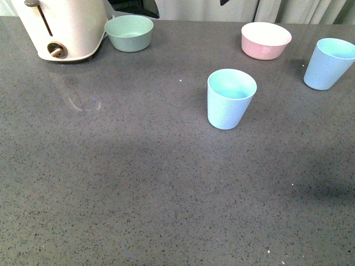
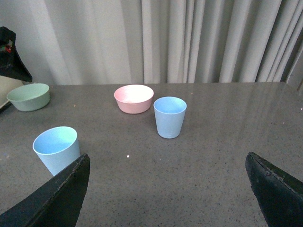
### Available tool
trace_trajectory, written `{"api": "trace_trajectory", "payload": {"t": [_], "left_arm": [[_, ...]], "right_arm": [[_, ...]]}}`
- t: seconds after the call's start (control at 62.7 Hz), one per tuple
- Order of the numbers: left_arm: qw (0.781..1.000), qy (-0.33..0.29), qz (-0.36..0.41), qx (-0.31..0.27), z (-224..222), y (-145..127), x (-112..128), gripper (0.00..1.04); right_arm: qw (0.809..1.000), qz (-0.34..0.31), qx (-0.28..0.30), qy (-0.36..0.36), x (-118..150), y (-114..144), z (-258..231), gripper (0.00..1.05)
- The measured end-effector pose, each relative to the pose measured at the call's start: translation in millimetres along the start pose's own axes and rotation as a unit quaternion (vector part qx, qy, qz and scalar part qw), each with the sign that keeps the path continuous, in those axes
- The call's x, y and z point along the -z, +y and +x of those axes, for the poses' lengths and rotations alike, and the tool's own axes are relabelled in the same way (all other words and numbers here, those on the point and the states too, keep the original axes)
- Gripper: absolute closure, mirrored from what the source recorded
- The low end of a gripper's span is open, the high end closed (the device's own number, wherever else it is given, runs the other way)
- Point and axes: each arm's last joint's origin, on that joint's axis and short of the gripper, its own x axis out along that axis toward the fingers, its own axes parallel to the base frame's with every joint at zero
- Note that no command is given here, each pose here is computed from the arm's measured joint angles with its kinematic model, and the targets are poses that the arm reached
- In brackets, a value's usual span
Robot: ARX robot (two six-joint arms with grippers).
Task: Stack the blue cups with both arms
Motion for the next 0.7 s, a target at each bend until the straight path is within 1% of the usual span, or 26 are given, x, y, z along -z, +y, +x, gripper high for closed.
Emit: {"api": "trace_trajectory", "payload": {"t": [0.064, 0.096, 0.112, 0.128, 0.176, 0.191, 0.223, 0.239, 0.287, 0.319, 0.351, 0.415, 0.431, 0.463, 0.574, 0.702], "left_arm": [[1.0, 0.002, 0.003, -0.002, 1, 1, 2, 0.09], [0.999, -0.039, 0.018, -0.015, 3, 2, 3, 0.12], [0.995, -0.083, 0.036, -0.029, 3, 4, 5, 0.16], [0.993, -0.105, 0.036, -0.036, 3, 6, 6, 0.17], [0.973, -0.208, 0.071, -0.076, -2, 23, 18, 0.28], [0.962, -0.248, 0.083, -0.082, -8, 35, 25, 0.33], [0.947, -0.299, 0.092, -0.078, -18, 53, 33, 0.4], [0.933, -0.341, 0.086, -0.072, -28, 66, 37, 0.46], [0.918, -0.381, 0.083, -0.07, -43, 83, 42, 0.53], [0.907, -0.407, 0.08, -0.071, -58, 99, 48, 0.6], [0.901, -0.419, 0.079, -0.075, -67, 111, 53, 0.65], [0.898, -0.424, 0.082, -0.082, -81, 131, 66, 0.76], [0.899, -0.423, 0.083, -0.083, -82, 133, 68, 0.78], [0.901, -0.416, 0.088, -0.084, -87, 143, 80, 0.85], [0.909, -0.396, 0.1, -0.081, -97, 164, 106, 1.03], [0.908, -0.397, 0.103, -0.083, -116, 184, 126, 1.03]], "right_arm": [[1.0, 0.0, 0.0, 0.0, 0, 0, 0, 0.09], [1.0, 0.0, 0.0, 0.0, 0, 0, 0, 0.09], [1.0, 0.0, 0.0, 0.0, 0, 0, 0, 0.09], [1.0, 0.0, 0.0, 0.0, 0, 0, 0, 0.09], [1.0, 0.0, 0.0, 0.0, 0, 0, 0, 0.09], [1.0, 0.0, 0.0, 0.0, 0, 0, 0, 0.09], [1.0, 0.0, 0.001, 0.0, 0, 0, 0, 0.09], [1.0, 0.0, 0.001, 0.0, 0, 0, 0, 0.09], [1.0, 0.0, 0.0, 0.0, 0, 0, 0, 0.09], [1.0, 0.0, 0.0, 0.0, 0, 0, 0, 0.09], [1.0, 0.0, 0.0, 0.0, 0, 0, 0, 0.09], [1.0, 0.0, 0.0, 0.0, 0, 0, 0, 0.09], [1.0, 0.0, 0.0, 0.0, 0, 0, 0, 0.09], [1.0, 0.0, 0.0, 0.0, 0, 0, 0, 0.09], [1.0, 0.0, 0.0, 0.0, 0, 0, 0, 0.09], [1.0, 0.0, 0.0, 0.0, 0, 0, 0, 0.09]]}}
